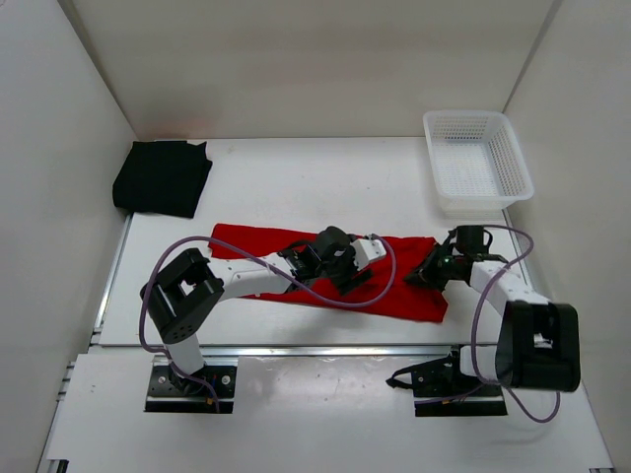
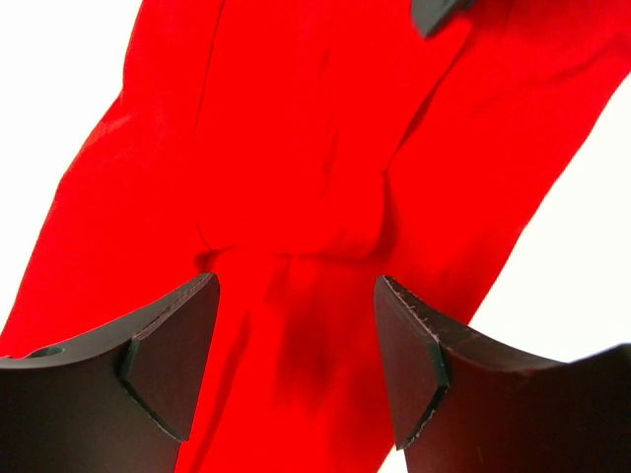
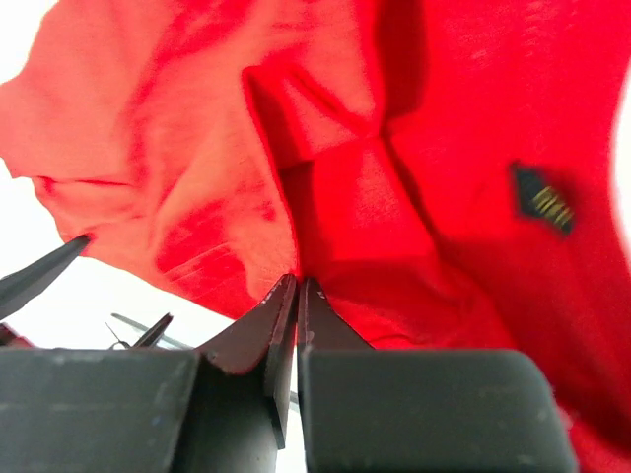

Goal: Fold and stack the t-shirts
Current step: Fold the other side of the tshirt into a rectangle

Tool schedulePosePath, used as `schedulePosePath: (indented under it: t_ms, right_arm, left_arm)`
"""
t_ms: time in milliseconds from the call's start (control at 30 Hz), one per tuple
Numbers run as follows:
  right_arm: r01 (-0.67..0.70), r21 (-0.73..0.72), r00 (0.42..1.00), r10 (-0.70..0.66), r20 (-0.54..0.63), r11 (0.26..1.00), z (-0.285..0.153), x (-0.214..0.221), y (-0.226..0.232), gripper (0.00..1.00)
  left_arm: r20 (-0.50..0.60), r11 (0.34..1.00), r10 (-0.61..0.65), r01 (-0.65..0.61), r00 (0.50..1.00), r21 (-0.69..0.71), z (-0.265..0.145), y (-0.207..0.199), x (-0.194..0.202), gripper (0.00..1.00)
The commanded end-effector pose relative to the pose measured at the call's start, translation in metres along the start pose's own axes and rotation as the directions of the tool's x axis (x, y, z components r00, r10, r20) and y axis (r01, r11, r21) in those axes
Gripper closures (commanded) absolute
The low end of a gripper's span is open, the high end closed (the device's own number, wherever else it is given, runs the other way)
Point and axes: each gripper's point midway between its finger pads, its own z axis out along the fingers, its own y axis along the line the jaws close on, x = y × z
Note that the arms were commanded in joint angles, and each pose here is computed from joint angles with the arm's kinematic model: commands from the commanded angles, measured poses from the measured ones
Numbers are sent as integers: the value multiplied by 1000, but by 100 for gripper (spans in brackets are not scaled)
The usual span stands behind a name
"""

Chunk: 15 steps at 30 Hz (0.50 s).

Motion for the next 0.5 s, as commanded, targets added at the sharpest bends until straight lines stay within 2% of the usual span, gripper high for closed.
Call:
schedulePosePath:
  t_ms: [0, 300, 467]
  right_arm:
    - [3, -38, 997, 0, 74, 999, -21, -12, 15, 99]
    - [-55, -65, 994, 61, 96, 996, -33, -3, 9, 100]
    - [-43, -54, 997, 46, 65, 998, -21, 4, 4, 91]
  left_arm:
    - [36, 1000, 11, -11, 999, -26, -7, 7, -11, 26]
    - [23, 1000, 11, -11, 1000, -23, -8, 7, -5, 25]
    - [32, 1000, 13, -12, 999, -28, -8, 8, -7, 25]
